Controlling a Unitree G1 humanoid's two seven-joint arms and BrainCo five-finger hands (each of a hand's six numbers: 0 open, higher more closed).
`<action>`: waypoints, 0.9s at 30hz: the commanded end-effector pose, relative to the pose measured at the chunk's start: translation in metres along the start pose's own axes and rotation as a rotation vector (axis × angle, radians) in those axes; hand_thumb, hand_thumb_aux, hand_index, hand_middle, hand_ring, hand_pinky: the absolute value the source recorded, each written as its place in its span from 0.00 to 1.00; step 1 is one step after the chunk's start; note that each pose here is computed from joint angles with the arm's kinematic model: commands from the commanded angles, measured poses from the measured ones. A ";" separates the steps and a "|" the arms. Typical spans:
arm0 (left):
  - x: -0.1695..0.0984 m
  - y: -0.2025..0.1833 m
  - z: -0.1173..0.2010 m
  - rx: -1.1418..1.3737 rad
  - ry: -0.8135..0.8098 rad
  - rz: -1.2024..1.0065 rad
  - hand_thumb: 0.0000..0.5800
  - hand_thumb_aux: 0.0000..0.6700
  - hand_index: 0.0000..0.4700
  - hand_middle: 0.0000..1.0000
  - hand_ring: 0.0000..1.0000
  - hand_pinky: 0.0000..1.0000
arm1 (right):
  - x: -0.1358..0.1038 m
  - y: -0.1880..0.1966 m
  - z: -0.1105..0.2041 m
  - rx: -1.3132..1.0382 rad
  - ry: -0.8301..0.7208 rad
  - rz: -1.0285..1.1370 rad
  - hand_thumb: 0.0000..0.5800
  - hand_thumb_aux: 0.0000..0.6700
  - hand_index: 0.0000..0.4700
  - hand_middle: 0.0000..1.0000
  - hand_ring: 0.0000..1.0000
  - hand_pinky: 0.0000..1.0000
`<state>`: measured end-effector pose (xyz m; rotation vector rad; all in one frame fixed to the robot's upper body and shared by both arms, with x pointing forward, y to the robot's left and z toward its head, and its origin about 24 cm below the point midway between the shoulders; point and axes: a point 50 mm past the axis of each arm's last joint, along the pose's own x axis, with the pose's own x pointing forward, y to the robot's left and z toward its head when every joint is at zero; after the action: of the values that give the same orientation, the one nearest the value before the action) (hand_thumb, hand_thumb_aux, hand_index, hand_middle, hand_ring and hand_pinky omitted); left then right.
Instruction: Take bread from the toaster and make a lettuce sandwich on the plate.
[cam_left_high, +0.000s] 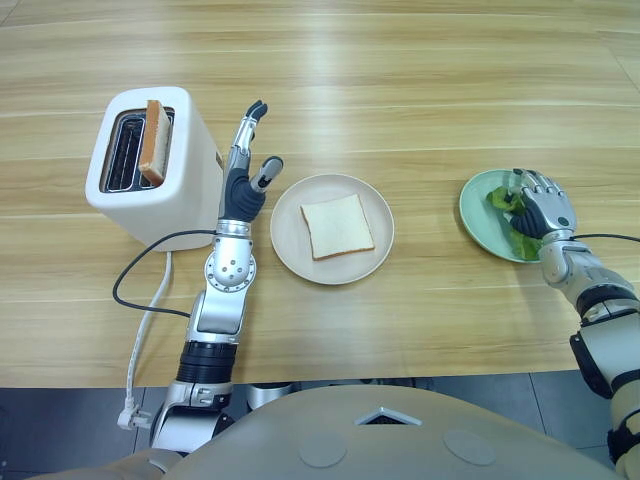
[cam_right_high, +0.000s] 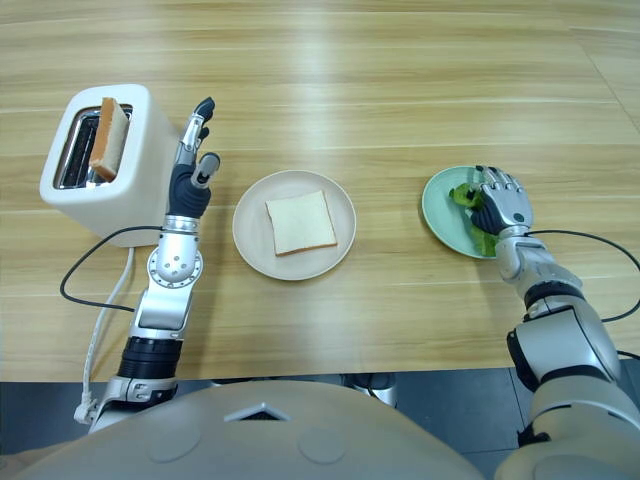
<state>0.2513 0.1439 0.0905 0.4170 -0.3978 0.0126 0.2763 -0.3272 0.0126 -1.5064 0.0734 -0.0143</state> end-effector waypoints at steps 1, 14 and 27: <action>-0.002 -0.003 -0.004 0.003 0.016 -0.011 0.00 0.00 0.00 0.00 0.00 0.00 | 0.001 -0.001 0.001 0.000 -0.011 -0.004 1.00 1.00 0.98 0.00 0.00 0.00; -0.003 -0.002 -0.005 0.011 0.019 -0.011 0.00 0.00 0.00 0.00 0.00 0.00 | 0.011 -0.022 0.007 0.016 -0.081 -0.131 1.00 1.00 0.98 0.00 0.00 0.00; -0.002 -0.004 -0.007 0.020 0.018 -0.011 0.00 0.00 0.00 0.00 0.00 0.00 | 0.031 -0.062 0.039 0.031 -0.306 -0.345 1.00 1.00 0.98 0.00 0.00 0.00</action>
<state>0.2518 0.1452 0.0847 0.4243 -0.3869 0.0211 0.3083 -0.2999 0.0702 -1.4513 -0.3787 -0.0855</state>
